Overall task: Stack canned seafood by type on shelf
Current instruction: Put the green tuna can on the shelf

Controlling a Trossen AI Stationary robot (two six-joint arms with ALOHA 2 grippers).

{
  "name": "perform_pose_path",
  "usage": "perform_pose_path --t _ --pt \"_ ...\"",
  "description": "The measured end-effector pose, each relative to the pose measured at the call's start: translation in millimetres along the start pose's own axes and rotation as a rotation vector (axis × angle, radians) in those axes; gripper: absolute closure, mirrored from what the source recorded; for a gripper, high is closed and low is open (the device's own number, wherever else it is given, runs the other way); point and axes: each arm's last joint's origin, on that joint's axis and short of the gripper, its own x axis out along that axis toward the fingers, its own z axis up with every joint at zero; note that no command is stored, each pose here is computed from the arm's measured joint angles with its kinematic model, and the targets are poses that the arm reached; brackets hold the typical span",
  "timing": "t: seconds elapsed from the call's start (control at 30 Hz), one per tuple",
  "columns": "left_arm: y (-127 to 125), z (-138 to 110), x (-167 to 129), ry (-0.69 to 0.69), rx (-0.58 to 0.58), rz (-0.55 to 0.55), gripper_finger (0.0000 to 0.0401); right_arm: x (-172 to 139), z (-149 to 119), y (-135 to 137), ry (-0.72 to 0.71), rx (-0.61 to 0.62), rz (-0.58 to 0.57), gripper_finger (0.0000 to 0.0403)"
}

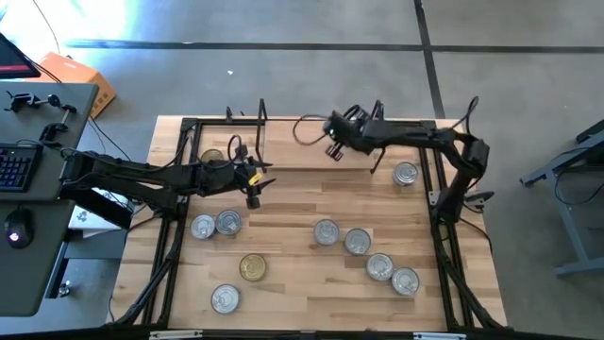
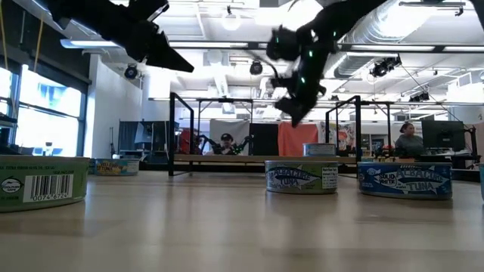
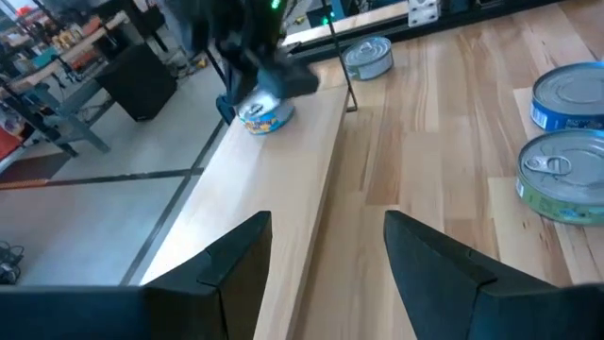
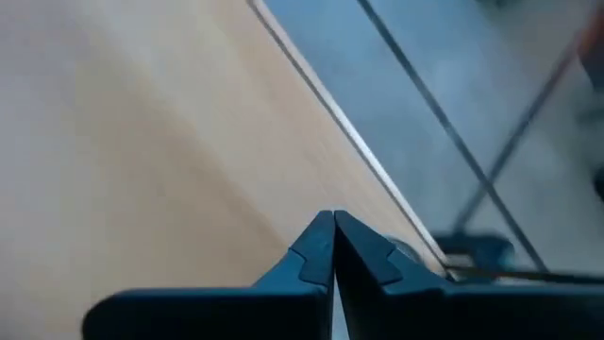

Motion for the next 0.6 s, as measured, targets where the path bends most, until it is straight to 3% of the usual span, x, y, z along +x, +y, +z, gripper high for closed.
perform_pose_path --t 0.17,0.33,0.43,0.6 --pt "-1 -3 0 0.029 -0.013 -0.008 0.0201 -62 -7 73 -0.212 -0.131 0.156 0.0403" --pt "-4 -4 -1 0.035 -0.021 -0.068 0.0201 -134 -39 139 -0.328 -0.214 0.346 0.0403" --pt "-13 -2 0 -0.009 -0.007 -0.208 0.0201 -171 -67 168 -0.363 -0.203 0.414 0.0403" --pt "-47 3 13 -0.144 0.075 -0.539 0.0201 -230 -120 194 -0.53 -0.025 0.313 0.0403"
